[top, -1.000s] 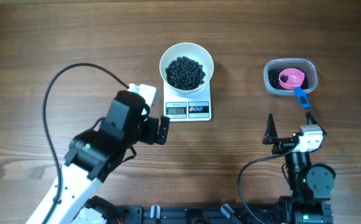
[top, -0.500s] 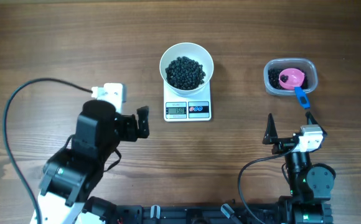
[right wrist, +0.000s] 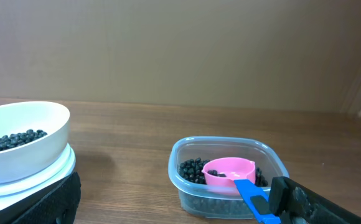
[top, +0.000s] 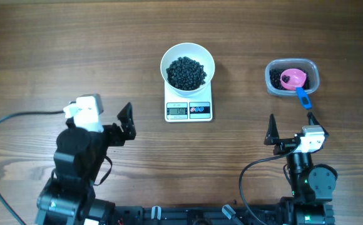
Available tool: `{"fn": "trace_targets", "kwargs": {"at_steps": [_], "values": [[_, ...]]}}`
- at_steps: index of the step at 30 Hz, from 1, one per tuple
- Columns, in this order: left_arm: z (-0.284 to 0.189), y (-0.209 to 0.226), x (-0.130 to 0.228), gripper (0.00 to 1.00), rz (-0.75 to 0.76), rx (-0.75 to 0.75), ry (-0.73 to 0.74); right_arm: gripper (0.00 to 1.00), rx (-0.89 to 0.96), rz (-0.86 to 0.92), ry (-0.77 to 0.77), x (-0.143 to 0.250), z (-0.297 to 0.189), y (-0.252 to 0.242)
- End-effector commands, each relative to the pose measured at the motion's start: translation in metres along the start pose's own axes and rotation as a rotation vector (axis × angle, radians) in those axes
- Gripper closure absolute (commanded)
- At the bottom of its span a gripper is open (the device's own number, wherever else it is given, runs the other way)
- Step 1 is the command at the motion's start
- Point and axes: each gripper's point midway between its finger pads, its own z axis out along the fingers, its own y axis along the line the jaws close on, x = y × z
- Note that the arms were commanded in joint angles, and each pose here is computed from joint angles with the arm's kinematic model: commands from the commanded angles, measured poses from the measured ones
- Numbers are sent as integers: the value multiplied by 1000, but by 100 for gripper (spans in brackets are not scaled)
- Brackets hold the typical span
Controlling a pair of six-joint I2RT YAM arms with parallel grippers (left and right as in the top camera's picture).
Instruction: Scoop item into bowl and weigh 150g on scale
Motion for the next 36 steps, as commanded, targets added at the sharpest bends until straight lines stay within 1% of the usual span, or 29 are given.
{"fn": "trace_targets", "kwargs": {"at_steps": [1, 6, 13, 24, 30, 31, 36], "values": [[-3, 12, 0, 0, -38, -8, -78, 0, 0, -17, -13, -2, -1, 1], [-8, 19, 4, 0, -62, 22, -151, 0, 0, -17, -13, -2, -1, 1], [-16, 27, 12, 0, -66, 28, -259, 0, 0, -17, -13, -2, -1, 1], [-13, 33, 25, 0, -59, 46, -358, 0, 0, -17, -13, -2, -1, 1], [-15, 43, 22, 0, -63, 21, -430, 0, 0, -17, -13, -2, -1, 1], [-16, 44, 22, 0, -63, 19, -436, 1, 0, -17, -13, -2, -1, 1], [-17, 45, 20, 0, -63, 16, -445, 0, 0, -17, -12, -2, -1, 1]]}}
